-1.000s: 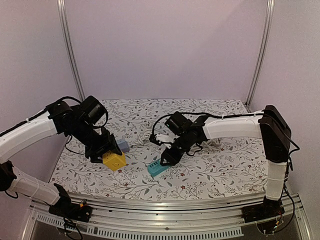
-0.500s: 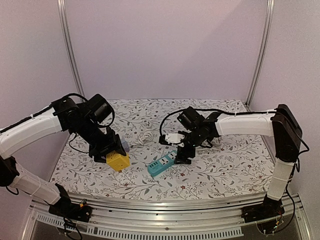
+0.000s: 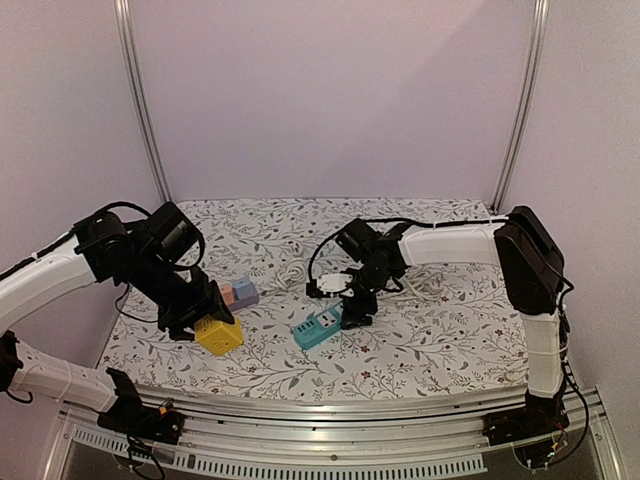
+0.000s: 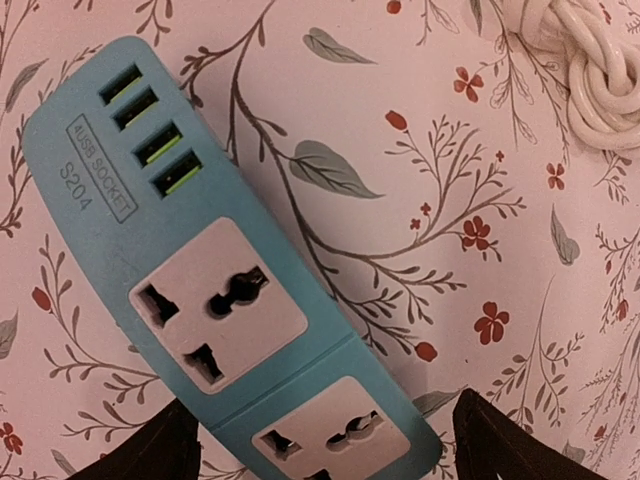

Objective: Insert the plug

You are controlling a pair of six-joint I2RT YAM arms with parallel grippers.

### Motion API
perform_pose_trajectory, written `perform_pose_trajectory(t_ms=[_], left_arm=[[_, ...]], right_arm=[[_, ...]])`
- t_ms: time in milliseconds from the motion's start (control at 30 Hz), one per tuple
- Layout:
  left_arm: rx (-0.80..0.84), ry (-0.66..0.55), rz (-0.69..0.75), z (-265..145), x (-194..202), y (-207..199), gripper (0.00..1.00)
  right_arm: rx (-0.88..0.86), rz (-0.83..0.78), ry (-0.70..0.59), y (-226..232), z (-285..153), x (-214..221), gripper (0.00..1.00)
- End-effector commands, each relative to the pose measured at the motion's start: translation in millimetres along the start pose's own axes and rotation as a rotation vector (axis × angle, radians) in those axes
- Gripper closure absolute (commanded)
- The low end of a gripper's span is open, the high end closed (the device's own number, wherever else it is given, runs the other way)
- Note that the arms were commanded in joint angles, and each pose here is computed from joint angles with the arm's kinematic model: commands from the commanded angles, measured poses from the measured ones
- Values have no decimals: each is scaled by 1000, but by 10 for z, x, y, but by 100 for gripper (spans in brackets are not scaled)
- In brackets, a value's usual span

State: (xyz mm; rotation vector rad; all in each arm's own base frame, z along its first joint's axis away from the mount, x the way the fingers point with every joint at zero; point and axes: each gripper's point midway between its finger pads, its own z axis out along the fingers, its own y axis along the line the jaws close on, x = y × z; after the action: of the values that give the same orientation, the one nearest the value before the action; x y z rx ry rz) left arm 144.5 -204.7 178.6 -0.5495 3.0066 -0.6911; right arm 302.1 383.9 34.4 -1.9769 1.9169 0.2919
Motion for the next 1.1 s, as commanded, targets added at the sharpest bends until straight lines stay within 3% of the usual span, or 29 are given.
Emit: perform_pose_trajectory(t_ms=[0,100,467,567,800,933,1067], left_arm=[[-9,-2,-23,-1,59,99,100],[-11,-6,-28,6,60,127,100],[-22,-27,-9,65,-31,61,100],[-30,-30,0,84,-73,34,100],[-39,-31,55,119,-177,-51,100],[-51,-29,132,139,-241,-110,100],[-61,-24,218,154,-299,-209,100]], right_arm=[[-121,0,6,216,89,37,18],[-145,24,12,263,116,57,30],[-104,235,21,498,59,-88,39],[-100,324,36,667,96,-208,47],[-55,378,36,1109,175,-603,44],[-16,424,36,1063,180,-608,42],[50,388,64,959,134,-552,32]])
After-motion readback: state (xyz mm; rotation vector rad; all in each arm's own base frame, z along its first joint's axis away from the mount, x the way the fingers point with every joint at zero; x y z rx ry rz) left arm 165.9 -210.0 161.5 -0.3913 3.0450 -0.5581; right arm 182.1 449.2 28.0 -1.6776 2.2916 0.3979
